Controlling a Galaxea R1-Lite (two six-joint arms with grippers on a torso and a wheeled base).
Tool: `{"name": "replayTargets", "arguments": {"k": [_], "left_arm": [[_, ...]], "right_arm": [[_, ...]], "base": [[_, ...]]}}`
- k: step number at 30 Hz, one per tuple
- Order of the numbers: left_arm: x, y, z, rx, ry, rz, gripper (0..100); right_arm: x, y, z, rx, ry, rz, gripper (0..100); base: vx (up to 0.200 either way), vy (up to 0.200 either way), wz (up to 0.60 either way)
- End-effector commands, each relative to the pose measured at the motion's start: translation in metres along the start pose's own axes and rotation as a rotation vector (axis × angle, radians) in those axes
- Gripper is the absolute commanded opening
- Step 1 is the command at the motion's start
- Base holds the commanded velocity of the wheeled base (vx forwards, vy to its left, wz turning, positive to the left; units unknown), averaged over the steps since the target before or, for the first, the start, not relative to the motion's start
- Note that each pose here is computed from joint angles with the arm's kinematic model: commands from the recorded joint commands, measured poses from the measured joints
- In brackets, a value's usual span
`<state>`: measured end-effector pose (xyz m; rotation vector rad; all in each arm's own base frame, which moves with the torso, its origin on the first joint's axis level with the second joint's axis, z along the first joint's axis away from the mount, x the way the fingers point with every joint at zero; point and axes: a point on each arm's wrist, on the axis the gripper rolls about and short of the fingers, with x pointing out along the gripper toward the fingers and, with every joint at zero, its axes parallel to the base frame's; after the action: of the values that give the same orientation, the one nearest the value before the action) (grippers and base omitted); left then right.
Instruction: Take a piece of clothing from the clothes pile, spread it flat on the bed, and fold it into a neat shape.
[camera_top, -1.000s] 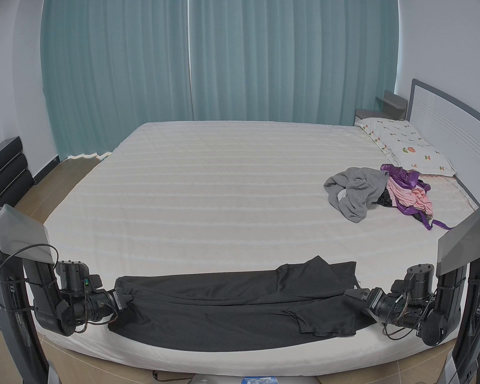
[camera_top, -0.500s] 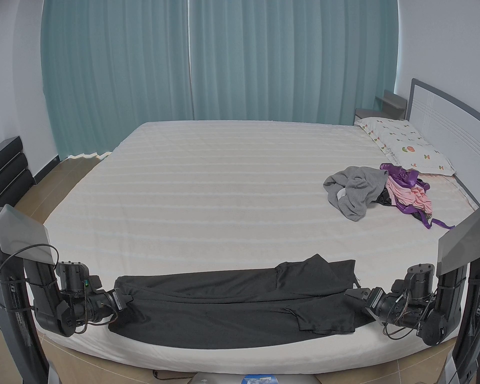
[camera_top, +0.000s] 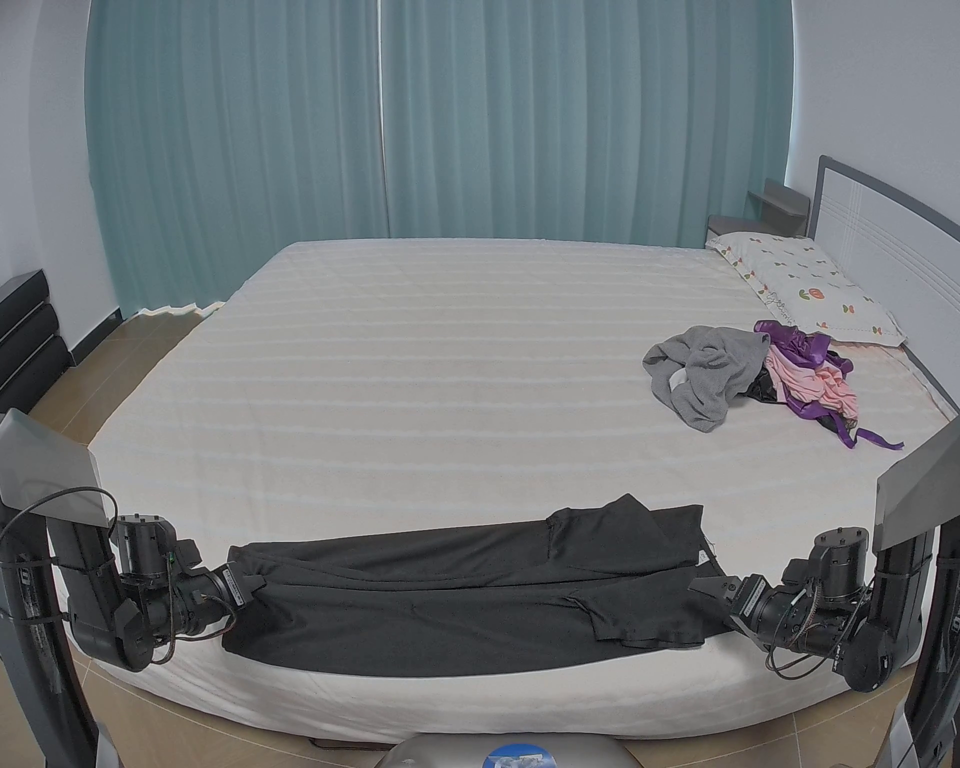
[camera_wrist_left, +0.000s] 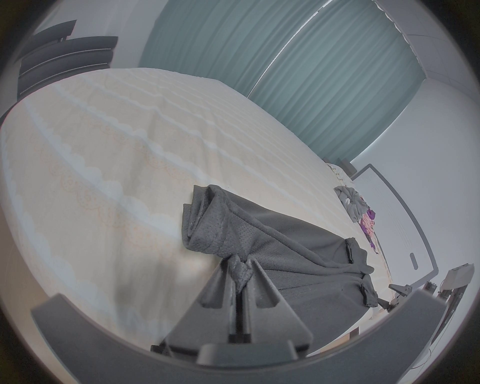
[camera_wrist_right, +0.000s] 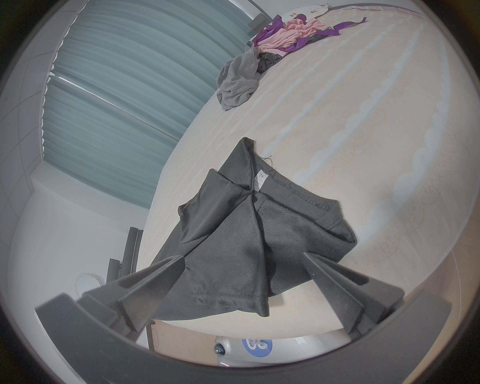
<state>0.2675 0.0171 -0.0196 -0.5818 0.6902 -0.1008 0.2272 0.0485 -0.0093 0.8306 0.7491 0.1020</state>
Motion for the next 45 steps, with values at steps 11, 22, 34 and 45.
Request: {"name": "replayTargets", "arguments": {"k": [11,22,34,45], "left_arm": [[0.000,-0.009,0.001,-0.009,-0.004,-0.025,0],[-0.006,-0.033,0.006,-0.029,-0.068,-0.031,0],[-0.006,-0.080,0.003,0.052,-0.081,-0.100,0],[0.005,-0.134,0.011,0.114,-0.001,-0.105,0]], "right_arm": [[0.001,0.000,0.000,-0.004,-0.002,0.009,100],[0.001,0.000,0.000,-0.004,-0.003,0.011,100],[0.001,0.000,0.000,-0.002,0.000,0.007,100],[0.001,0.000,0.000,-0.002,0.000,0.007,100]], "base": [[0.000,-0.109,0.00],[0.000,-0.200,0.00],[0.000,-0.200,0.00],[0.000,-0.200,0.00]]}}
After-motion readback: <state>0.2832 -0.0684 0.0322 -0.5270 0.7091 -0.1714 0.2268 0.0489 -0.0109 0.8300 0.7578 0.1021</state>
